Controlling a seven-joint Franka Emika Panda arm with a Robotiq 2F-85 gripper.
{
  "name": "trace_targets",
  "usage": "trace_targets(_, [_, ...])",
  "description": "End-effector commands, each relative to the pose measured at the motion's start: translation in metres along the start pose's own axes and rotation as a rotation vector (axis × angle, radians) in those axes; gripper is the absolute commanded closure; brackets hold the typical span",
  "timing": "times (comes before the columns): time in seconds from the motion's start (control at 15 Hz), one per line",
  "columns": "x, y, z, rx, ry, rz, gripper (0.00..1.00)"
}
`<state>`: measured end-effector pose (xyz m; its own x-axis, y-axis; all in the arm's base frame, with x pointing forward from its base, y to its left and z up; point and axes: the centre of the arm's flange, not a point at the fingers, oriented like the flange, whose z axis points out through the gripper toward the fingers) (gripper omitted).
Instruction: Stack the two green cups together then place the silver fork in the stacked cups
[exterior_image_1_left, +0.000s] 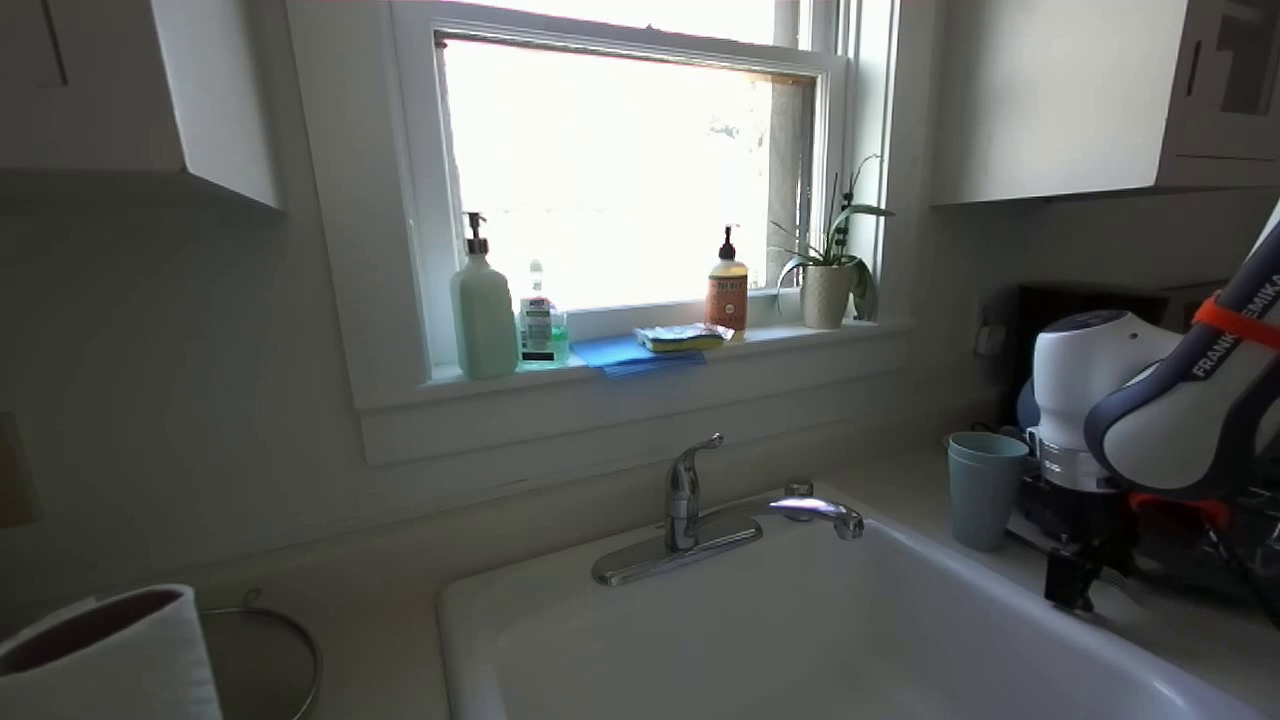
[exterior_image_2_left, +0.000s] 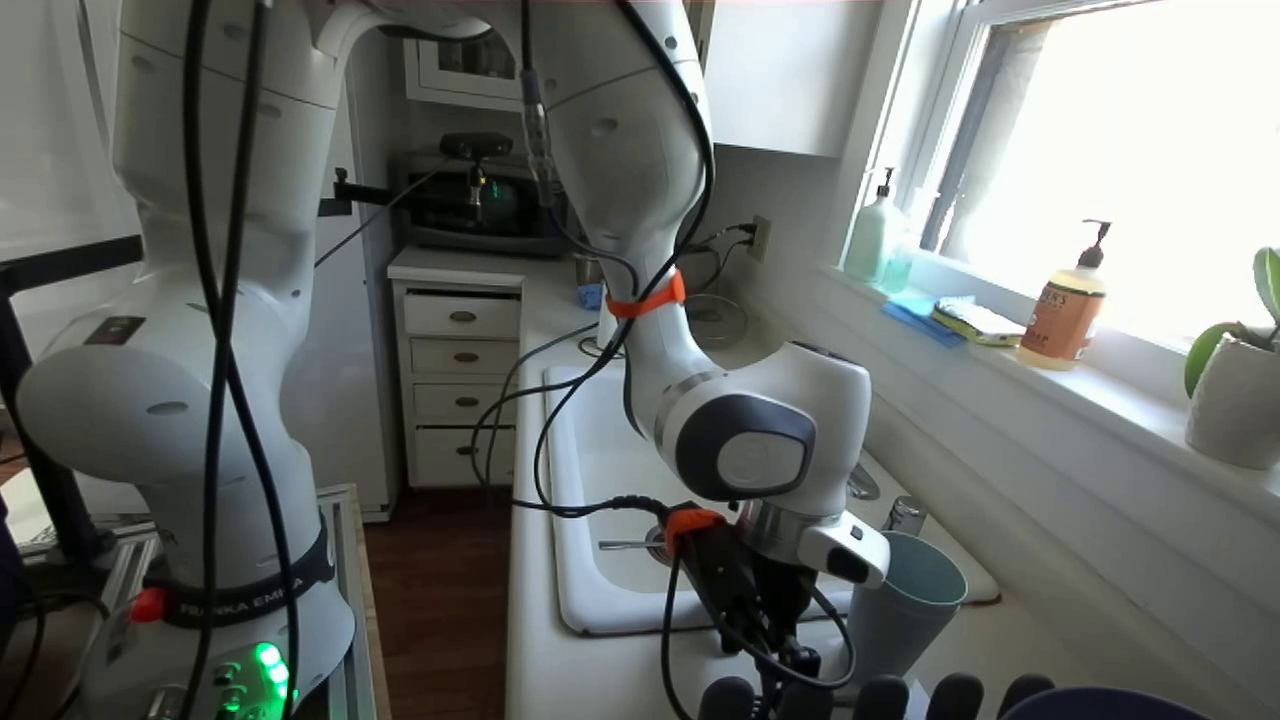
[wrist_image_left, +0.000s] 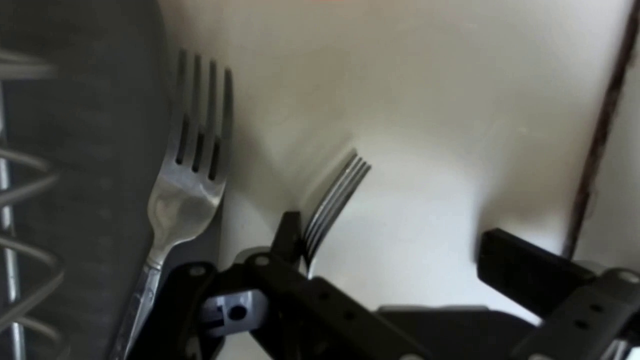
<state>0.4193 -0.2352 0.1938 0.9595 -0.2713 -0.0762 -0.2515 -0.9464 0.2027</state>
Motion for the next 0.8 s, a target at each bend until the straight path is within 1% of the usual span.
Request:
trace_targets(0.0, [-0.001, -0.007, 0.001, 0.010, -0.021, -0.015, 0.41])
trace_targets(0.13, [0.000, -0.008, -0.005, 0.007, -0.014, -0.021, 0.55])
trace_targets(0.2, [-0.001, -0.010, -0.008, 0.006, -0.011, -0.027, 0.63])
trace_targets(0.27, [-0.002, -0.013, -0.014, 0.010, -0.017, -0.035, 0.69])
trace_targets(0.33, [-0.002, -0.014, -0.018, 0.005, -0.028, -0.043, 0.77])
trace_targets(0.53, [0.000, -0.014, -0.024, -0.008, -0.057, -0.033, 0.98])
trace_targets(0.6, [0.000, -0.013, -0.026, -0.010, -0.062, -0.033, 1.00])
trace_targets(0.73, [0.000, -0.014, -0.033, -0.009, -0.073, -0.031, 1.00])
